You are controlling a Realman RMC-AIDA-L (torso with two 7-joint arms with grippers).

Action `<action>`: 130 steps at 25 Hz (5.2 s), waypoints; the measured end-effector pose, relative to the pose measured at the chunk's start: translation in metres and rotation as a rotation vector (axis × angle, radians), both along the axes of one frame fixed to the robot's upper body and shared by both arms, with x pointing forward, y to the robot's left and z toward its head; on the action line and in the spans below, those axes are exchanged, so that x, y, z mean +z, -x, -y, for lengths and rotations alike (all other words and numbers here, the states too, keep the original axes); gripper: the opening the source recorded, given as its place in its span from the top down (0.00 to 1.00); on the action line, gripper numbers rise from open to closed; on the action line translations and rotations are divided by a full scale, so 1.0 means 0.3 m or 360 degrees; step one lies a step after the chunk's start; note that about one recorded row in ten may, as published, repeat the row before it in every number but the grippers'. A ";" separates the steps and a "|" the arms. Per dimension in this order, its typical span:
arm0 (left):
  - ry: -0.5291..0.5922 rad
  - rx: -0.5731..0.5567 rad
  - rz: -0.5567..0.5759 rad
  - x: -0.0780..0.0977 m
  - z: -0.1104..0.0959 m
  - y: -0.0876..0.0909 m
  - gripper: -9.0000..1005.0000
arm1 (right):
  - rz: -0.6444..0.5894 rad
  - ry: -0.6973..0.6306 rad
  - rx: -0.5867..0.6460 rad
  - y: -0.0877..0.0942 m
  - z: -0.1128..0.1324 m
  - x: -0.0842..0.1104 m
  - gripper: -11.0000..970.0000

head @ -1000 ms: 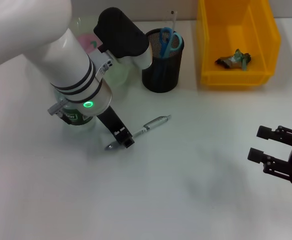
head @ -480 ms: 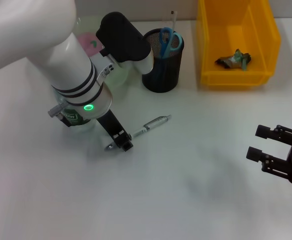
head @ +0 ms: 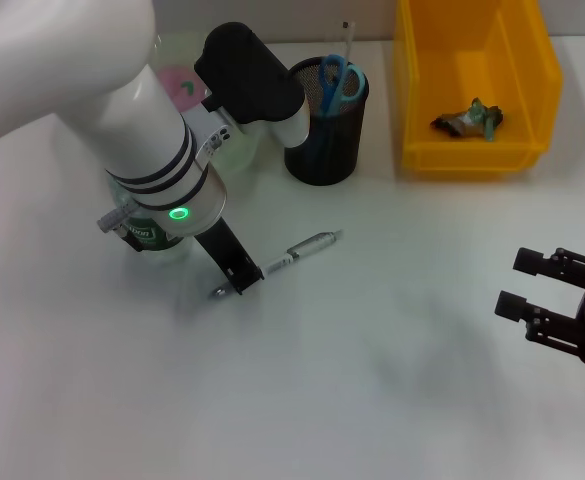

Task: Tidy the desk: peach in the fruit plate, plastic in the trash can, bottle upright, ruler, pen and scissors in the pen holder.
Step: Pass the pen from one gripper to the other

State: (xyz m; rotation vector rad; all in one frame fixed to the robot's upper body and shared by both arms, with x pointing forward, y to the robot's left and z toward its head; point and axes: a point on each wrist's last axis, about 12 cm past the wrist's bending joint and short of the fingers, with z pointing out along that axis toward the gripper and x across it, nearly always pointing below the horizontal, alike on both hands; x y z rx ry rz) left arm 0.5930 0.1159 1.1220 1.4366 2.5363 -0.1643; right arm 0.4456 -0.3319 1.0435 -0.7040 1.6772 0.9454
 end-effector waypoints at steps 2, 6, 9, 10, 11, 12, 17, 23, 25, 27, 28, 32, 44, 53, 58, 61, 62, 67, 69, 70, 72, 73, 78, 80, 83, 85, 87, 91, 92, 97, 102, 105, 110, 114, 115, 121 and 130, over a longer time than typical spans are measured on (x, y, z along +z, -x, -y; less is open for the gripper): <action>-0.0001 -0.0003 -0.0001 0.001 0.000 0.000 0.69 | 0.0000 0.0001 0.0000 0.000 0.001 0.000 0.36; -0.0003 -0.0007 -0.0005 0.002 0.001 0.002 0.86 | 0.0001 0.0002 -0.0005 -0.001 0.004 0.001 0.37; 0.0000 -0.0010 -0.0004 0.004 0.002 0.003 0.92 | 0.0001 0.0002 -0.0006 0.000 0.005 0.001 0.37; 0.0010 -0.0010 0.0002 0.008 0.002 0.004 0.94 | 0.0001 0.0002 -0.0006 -0.001 0.005 0.002 0.37; 0.0010 -0.0010 0.0002 0.008 0.002 0.004 0.95 | 0.0001 0.0002 -0.0006 -0.001 0.005 0.002 0.37; 0.0018 -0.0010 0.0005 0.013 0.003 0.004 0.96 | 0.0001 0.0002 -0.0006 0.000 0.005 0.002 0.37; 0.0032 0.0004 -0.0016 0.035 -0.001 0.002 0.99 | -0.0002 0.0001 -0.0008 0.002 0.006 0.001 0.37; 0.0029 0.0015 -0.0020 0.054 0.005 -0.005 0.93 | -0.0006 0.0001 -0.0004 0.004 0.005 -0.001 0.38; 0.0017 0.0020 -0.0015 0.046 0.006 -0.006 0.89 | -0.0004 0.0004 0.0001 0.004 0.003 -0.001 0.38; 0.0015 0.0022 -0.0013 0.044 0.006 -0.007 0.85 | -0.0003 0.0004 0.0003 0.003 0.003 -0.001 0.38; 0.0012 0.0019 -0.0008 0.041 0.006 -0.007 0.82 | -0.0001 0.0005 0.0005 0.002 0.002 -0.001 0.38; -0.0002 0.0009 -0.0005 0.033 0.008 -0.005 0.71 | 0.0001 0.0005 0.0007 0.000 0.001 0.000 0.38; -0.0040 -0.0007 -0.0008 0.006 0.007 0.002 0.44 | 0.0006 0.0014 0.0007 -0.012 -0.007 0.000 0.39; -0.0092 -0.0040 -0.0036 0.025 0.015 0.003 0.47 | 0.0003 0.0014 0.0006 -0.013 -0.005 0.000 0.39; -0.0149 -0.0052 -0.0048 0.057 0.018 -0.005 0.47 | 0.0001 0.0013 0.0006 -0.013 -0.005 0.001 0.40; -0.0161 -0.0048 -0.0048 0.063 0.018 -0.010 0.47 | 0.0000 0.0015 0.0005 -0.012 -0.004 0.000 0.40; -0.0167 -0.0048 -0.0047 0.062 0.017 -0.011 0.47 | 0.0000 0.0016 0.0007 -0.011 -0.004 0.000 0.40; -0.0182 -0.0037 -0.0053 0.047 0.011 -0.013 0.47 | -0.0004 0.0021 0.0016 -0.010 -0.007 -0.003 0.40; -0.0183 -0.0028 -0.0056 0.040 0.007 -0.015 0.47 | -0.0003 0.0021 0.0017 -0.010 -0.008 -0.003 0.40; -0.0181 -0.0026 -0.0057 0.038 0.007 -0.015 0.47 | -0.0004 0.0021 0.0018 -0.010 -0.009 -0.004 0.40; -0.0173 -0.0021 -0.0057 0.036 0.007 -0.016 0.47 | -0.0004 0.0021 0.0017 -0.010 -0.009 -0.004 0.41; -0.0172 -0.0020 -0.0057 0.035 0.007 -0.016 0.47 | -0.0005 0.0021 0.0017 -0.010 -0.010 -0.004 0.41; -0.0155 -0.0014 -0.0064 0.028 0.006 -0.014 0.47 | -0.0005 0.0022 0.0017 -0.011 -0.011 -0.005 0.41; -0.0134 -0.0014 -0.0071 0.025 0.008 -0.011 0.47 | -0.0007 0.0025 0.0013 -0.011 -0.012 -0.007 0.41; -0.0126 -0.0013 -0.0074 0.023 0.008 -0.010 0.47 | -0.0009 0.0028 0.0012 -0.011 -0.012 -0.008 0.41; -0.0121 -0.0012 -0.0073 0.022 0.007 -0.010 0.47 | -0.0010 0.0030 0.0013 -0.011 -0.012 -0.008 0.41; -0.0118 -0.0011 -0.0071 0.020 0.007 -0.010 0.47 | -0.0010 0.0029 0.0013 -0.011 -0.013 -0.009 0.41; -0.0117 -0.0007 -0.0070 0.016 0.004 -0.011 0.47 | -0.0010 0.0029 0.0012 -0.011 -0.013 -0.009 0.42; -0.0117 -0.0006 -0.0071 0.015 0.003 -0.011 0.47 | -0.0010 0.0029 0.0012 -0.011 -0.013 -0.009 0.42; -0.0124 0.0001 -0.0077 0.008 -0.001 -0.013 0.51 | -0.0009 0.0031 0.0012 -0.013 -0.013 -0.009 0.42; -0.0124 -0.0001 -0.0074 0.009 0.001 -0.014 0.55 | -0.0009 0.0036 0.0010 -0.016 -0.013 -0.008 0.42; -0.0124 -0.0004 -0.0072 0.010 0.002 -0.015 0.55 | -0.0007 0.0042 0.0007 -0.020 -0.013 -0.008 0.43; -0.0125 -0.0006 -0.0073 0.010 0.002 -0.015 0.54 | -0.0004 0.0047 0.0007 -0.026 -0.014 -0.007 0.43; -0.0126 -0.0007 -0.0073 0.010 0.002 -0.015 0.55 | -0.0008 0.0049 0.0013 -0.028 -0.015 -0.007 0.43; -0.0128 -0.0009 -0.0073 0.009 0.002 -0.014 0.55 | -0.0009 0.0052 0.0015 -0.030 -0.015 -0.006 0.43; -0.0135 -0.0029 -0.0081 0.004 0.008 -0.007 0.55 | -0.0009 0.0053 0.0019 -0.033 -0.016 -0.004 0.43; -0.0127 -0.0026 -0.0067 0.000 0.008 -0.008 0.55 | -0.0010 0.0055 0.0023 -0.036 -0.017 -0.004 0.44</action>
